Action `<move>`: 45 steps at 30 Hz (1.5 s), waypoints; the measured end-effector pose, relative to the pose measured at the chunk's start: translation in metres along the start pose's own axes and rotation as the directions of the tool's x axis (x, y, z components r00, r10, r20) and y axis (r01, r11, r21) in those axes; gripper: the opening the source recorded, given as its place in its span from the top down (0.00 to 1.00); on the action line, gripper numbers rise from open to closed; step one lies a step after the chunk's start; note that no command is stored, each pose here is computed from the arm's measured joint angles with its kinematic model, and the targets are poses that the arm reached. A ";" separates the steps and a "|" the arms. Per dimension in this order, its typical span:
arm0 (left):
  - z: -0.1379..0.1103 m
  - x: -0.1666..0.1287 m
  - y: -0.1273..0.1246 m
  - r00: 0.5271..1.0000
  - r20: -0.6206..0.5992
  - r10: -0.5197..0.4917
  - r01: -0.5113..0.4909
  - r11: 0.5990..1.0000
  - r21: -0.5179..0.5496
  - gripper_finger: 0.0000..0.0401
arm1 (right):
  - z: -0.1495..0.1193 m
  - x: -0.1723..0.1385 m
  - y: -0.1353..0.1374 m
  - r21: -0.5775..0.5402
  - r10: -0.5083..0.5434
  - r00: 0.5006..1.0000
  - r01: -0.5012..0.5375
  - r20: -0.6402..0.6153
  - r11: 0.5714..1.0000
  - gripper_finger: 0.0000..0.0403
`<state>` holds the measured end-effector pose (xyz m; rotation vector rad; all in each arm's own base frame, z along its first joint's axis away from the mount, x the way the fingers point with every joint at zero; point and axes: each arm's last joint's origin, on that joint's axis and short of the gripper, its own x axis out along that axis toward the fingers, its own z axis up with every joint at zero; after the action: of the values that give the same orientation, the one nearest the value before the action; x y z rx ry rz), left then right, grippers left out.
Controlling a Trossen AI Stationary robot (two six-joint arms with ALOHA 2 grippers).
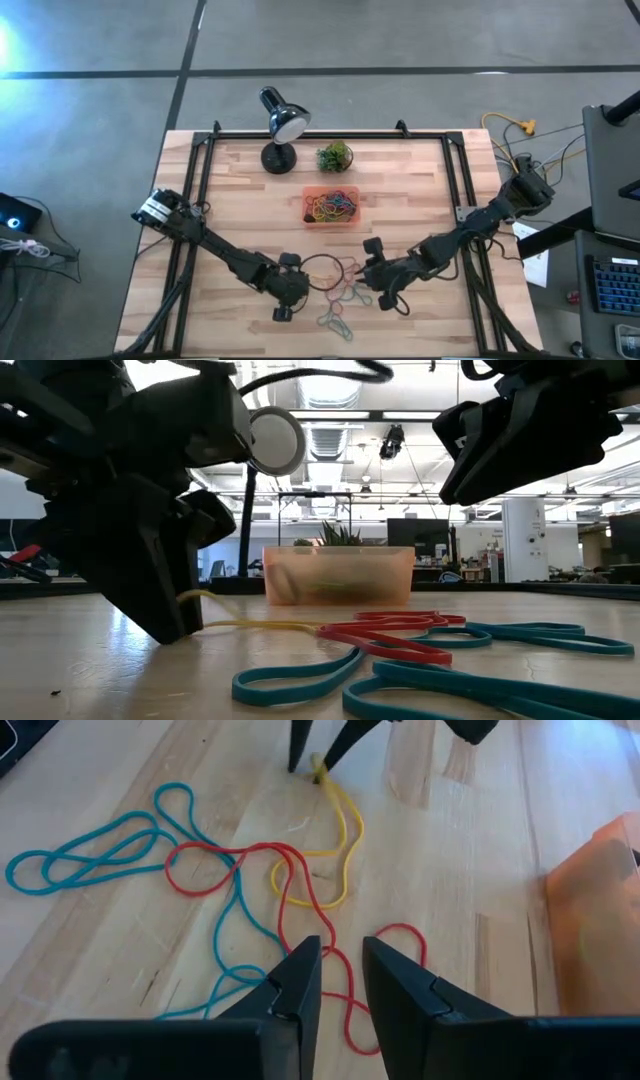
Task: Pick and place rubber bands into bin
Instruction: Put the yellow rubber band into the orange bin
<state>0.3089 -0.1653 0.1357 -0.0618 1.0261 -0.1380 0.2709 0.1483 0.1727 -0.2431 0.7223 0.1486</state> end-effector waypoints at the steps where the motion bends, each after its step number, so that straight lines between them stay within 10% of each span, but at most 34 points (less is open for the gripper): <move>1: -0.001 0.000 0.002 1.000 -0.017 0.007 -0.007 1.000 -0.013 0.82 | 0.000 0.000 0.000 0.000 0.000 1.000 0.000 0.000 1.000 0.83; 18: 0.002 -0.003 0.019 0.968 -0.014 0.251 -0.251 0.968 -0.011 1.00 | 0.000 0.000 0.000 0.004 0.000 1.000 0.000 -0.005 1.000 0.85; 28: 0.022 -0.032 0.021 0.837 0.063 0.543 -0.546 0.837 0.043 1.00 | -0.001 0.000 0.000 0.004 -0.001 1.000 0.001 -0.010 1.000 0.85; 45: 0.097 -0.081 0.044 0.638 0.270 0.722 -0.770 0.603 0.207 1.00 | -0.002 0.000 0.000 0.001 -0.004 1.000 0.004 -0.026 1.000 0.85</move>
<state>0.3544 -0.1119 0.2490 0.6467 0.7814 0.4887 0.2693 0.1473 0.1710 -0.2453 0.7476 0.1415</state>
